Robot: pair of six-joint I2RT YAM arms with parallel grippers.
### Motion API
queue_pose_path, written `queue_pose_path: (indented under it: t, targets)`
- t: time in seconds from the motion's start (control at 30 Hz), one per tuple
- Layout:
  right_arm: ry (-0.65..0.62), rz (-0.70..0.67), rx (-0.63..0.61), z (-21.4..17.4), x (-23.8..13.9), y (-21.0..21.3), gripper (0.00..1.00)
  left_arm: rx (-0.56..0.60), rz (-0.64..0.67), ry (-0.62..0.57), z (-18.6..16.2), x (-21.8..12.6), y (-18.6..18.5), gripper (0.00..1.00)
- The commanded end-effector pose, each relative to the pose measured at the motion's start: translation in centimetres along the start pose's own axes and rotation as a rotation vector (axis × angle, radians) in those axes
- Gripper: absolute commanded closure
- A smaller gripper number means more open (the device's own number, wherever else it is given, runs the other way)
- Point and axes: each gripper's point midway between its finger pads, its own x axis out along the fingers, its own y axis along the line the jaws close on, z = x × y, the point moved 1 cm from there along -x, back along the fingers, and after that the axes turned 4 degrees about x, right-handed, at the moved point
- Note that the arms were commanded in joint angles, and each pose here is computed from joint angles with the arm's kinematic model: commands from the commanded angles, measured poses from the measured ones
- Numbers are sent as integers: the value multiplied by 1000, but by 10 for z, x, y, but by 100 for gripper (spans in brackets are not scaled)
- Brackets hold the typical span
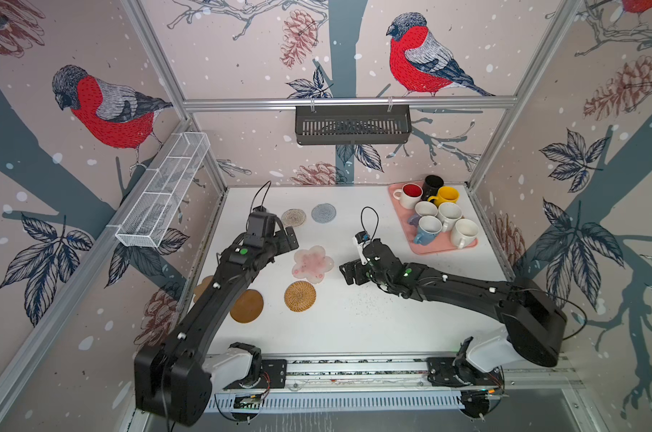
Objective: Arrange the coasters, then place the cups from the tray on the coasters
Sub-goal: 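Release the zigzag coaster beside the blue one while the right gripper reaches forward, then lower the right gripper onto the pink flower coaster while the left arm withdraws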
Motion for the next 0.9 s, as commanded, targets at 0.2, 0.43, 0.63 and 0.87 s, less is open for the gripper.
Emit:
queue_pose_path:
  t: [0.2,0.43,0.63,0.87]
  targets:
    - [51,-62,-143,17,54,38,11,-24,19,-110,-19,-41,23,3]
    - [78,-81,-211,6,105,69,23,-35,15,-205,-23,-56,33,3]
    - [123,-82,-219,-7,135,77,25,-43,-9,-272,-19,-68,33,3]
    - [146,-124,-231,-22,153,68,26,-27,-60,-263,-23,-64,26,3]
